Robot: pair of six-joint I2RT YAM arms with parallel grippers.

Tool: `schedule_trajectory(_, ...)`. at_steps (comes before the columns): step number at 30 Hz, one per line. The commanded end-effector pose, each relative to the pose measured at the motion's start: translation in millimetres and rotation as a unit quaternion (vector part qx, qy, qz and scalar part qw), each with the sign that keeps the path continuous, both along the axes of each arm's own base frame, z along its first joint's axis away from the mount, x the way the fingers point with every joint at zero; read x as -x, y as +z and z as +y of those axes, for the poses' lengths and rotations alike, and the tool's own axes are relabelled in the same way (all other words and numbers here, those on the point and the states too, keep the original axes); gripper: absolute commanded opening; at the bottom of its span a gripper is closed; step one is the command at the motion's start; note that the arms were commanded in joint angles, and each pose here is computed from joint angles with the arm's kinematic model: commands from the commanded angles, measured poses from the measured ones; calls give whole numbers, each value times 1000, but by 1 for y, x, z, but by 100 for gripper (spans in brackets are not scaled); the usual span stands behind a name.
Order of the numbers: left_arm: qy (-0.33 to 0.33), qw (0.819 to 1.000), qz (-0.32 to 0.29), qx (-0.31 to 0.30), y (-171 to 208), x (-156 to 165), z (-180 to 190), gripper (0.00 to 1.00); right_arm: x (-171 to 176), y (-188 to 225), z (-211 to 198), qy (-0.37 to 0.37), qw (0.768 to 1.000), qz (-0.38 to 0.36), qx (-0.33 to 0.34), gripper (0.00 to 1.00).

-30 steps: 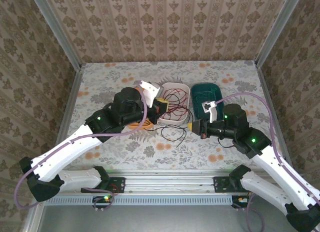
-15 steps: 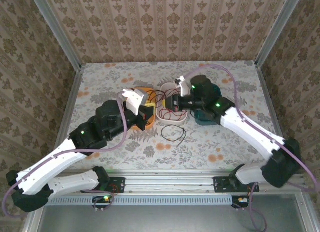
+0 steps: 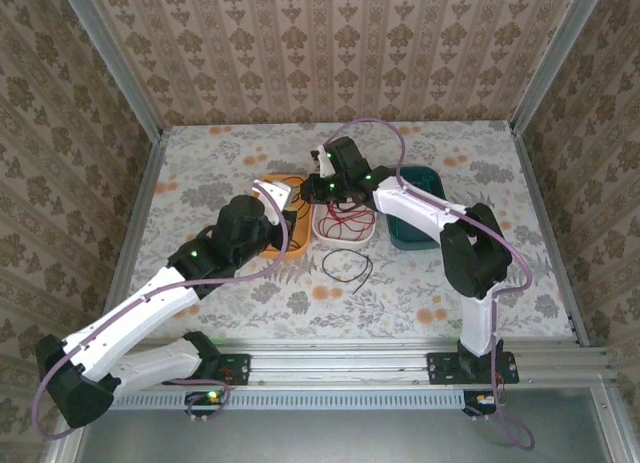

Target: Untangle the cables

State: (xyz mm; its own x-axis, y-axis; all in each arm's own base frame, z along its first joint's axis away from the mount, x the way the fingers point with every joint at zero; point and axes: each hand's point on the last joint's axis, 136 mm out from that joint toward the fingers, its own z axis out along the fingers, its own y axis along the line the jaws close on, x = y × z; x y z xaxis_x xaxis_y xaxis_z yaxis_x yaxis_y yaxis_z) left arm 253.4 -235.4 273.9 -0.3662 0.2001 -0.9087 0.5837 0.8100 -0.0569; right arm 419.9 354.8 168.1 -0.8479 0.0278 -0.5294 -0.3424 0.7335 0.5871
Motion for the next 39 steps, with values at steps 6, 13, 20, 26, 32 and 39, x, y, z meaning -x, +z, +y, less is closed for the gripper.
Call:
schedule_trajectory(6, -3, 999, -19, 49, 12, -3, -6, 0, -21, 51, -42, -80, 987, -111, 82, 1)
schedule_trajectory(13, 52, 997, -19, 46, 2, -4, 18, 0, -19, 72, -49, -81, 983, -137, 88, 1)
schedule_trajectory(20, 121, 991, 59, 19, -60, -4, 46, 0, -8, 27, -24, -26, 986, -90, 141, 1)
schedule_trajectory(26, 170, 977, 132, 12, -122, 10, 74, 0, 16, -13, 10, 71, 979, -51, 185, 2)
schedule_trajectory(32, 197, 963, 182, 27, -157, 22, 93, 0, 26, -40, 25, 117, 972, -8, 204, 2)
schedule_trajectory(39, 210, 958, 189, 42, -152, 18, 97, 0, 19, -67, 40, 133, 970, 40, 197, 4)
